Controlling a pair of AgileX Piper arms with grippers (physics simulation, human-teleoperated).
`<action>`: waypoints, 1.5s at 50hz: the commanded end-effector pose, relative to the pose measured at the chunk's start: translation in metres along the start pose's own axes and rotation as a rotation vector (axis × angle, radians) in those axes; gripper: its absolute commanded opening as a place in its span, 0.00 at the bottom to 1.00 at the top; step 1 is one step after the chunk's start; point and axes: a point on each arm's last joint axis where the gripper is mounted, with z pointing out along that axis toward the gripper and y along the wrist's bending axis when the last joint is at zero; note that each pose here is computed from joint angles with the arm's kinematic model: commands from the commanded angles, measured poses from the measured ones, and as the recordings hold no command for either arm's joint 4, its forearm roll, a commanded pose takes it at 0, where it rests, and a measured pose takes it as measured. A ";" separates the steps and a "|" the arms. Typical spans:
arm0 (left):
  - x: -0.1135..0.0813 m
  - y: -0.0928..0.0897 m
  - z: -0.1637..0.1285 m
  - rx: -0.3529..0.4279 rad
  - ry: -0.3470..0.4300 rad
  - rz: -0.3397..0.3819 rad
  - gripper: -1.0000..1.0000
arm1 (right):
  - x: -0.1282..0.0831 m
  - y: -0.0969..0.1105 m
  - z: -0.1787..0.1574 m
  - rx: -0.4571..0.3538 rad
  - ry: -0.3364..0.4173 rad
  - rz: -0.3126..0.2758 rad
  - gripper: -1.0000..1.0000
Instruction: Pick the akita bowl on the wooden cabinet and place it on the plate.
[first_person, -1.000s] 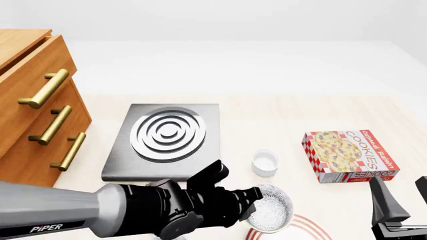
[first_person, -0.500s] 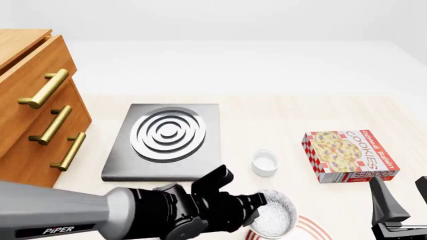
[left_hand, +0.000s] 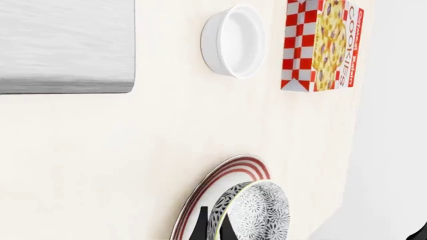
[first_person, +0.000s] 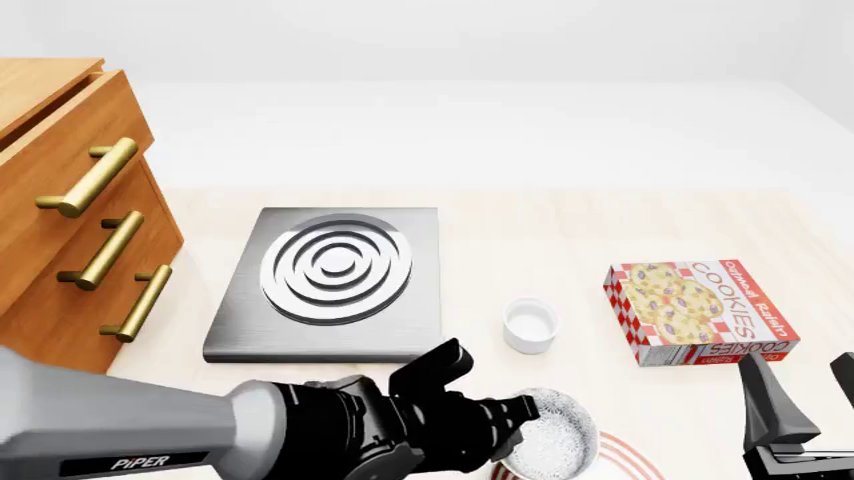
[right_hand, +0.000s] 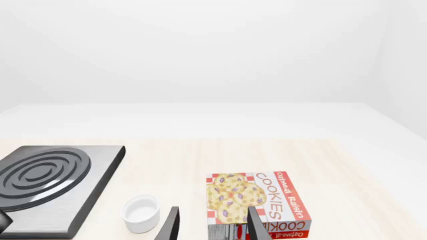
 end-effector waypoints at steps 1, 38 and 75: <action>0.003 -0.003 0.002 0.009 0.004 0.001 0.00 | 0.000 0.000 0.000 0.000 0.000 0.000 1.00; 0.013 -0.003 0.015 0.001 0.028 0.014 0.00 | 0.000 0.000 0.000 0.000 0.000 0.000 1.00; -0.014 -0.030 -0.011 0.065 -0.034 0.098 1.00 | 0.000 0.000 0.000 0.000 0.000 0.000 1.00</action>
